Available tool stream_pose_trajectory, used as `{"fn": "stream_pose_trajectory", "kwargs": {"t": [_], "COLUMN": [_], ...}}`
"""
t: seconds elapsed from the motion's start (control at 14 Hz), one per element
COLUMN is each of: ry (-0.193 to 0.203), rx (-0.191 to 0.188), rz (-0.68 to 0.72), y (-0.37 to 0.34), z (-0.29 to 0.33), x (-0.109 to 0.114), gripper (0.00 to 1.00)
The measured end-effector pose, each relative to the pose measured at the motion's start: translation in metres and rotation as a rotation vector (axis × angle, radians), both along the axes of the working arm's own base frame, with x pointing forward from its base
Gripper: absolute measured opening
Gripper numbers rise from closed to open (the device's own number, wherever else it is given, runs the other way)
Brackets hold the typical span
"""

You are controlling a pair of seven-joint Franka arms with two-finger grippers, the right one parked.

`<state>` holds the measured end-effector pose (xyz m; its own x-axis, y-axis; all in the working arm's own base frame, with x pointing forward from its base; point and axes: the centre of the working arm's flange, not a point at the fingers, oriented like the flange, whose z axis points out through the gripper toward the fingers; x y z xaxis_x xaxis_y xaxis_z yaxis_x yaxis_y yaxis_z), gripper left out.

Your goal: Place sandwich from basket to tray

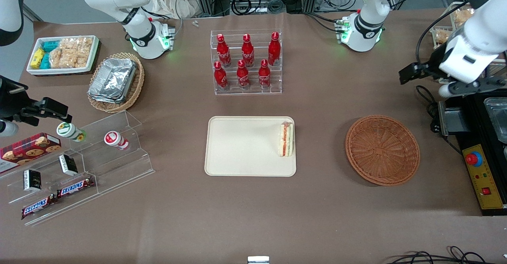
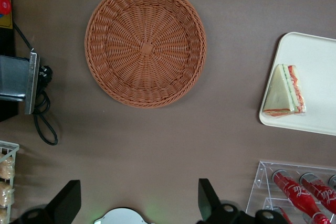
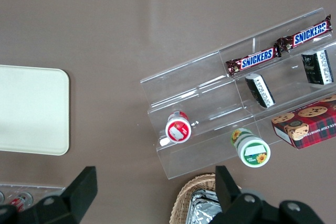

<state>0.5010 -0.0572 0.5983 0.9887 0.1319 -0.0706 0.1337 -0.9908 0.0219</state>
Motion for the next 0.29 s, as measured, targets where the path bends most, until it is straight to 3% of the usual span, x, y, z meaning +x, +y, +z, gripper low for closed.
{"fn": "stream_pose_trajectory", "kwargs": {"t": [0.29], "ry": [0.003], "rx": [0.007], "rz": [-0.047], "y": [-0.008], "z": [-0.008], "x": [0.011], "gripper": [1.0]}}
